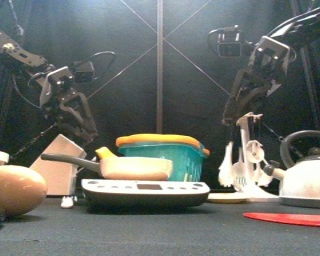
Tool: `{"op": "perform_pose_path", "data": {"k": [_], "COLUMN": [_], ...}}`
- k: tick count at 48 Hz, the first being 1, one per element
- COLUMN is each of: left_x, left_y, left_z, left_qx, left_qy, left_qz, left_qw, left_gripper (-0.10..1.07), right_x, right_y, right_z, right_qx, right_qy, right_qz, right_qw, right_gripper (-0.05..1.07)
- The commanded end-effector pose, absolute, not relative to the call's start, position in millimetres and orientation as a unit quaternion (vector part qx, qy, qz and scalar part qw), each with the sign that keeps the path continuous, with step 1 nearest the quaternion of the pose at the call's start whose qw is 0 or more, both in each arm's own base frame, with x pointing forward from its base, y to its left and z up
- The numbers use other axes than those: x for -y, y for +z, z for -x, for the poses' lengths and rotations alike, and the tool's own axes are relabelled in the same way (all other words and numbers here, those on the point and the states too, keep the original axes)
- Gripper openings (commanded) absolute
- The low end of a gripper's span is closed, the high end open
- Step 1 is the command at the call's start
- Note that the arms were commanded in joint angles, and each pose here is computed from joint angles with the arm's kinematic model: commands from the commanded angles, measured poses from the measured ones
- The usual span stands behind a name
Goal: Grab kettle
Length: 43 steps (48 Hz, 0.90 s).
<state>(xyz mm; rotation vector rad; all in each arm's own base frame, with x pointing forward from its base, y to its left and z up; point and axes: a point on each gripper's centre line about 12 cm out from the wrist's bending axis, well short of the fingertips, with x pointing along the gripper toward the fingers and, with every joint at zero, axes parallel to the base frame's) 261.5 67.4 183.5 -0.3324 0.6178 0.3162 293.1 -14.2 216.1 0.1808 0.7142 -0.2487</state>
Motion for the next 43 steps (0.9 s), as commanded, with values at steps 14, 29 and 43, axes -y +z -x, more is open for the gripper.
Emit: {"op": "perform_pose_path", "data": {"k": [14, 29, 43], "left_x": [-69, -70, -69], "left_y": [189, 190, 185], "left_z": [-264, -264, -261], "left_qx": [-0.279, -0.267, -0.272], "left_qy": [0.158, 0.161, 0.163], "left_qz": [0.159, 0.157, 0.163], "left_qw": [0.934, 0.937, 0.934], "left_gripper": [0.79, 0.79, 0.79], "right_x": [7, 4, 2], "right_y": [238, 241, 212], "right_z": [-242, -198, -192], "right_qx": [-0.400, -0.473, -0.514], "right_qy": [-0.173, -0.211, -0.214], "right_qz": [-0.123, -0.134, -0.129], "right_qw": [0.892, 0.845, 0.821], "right_gripper": [0.75, 0.75, 0.75]}}
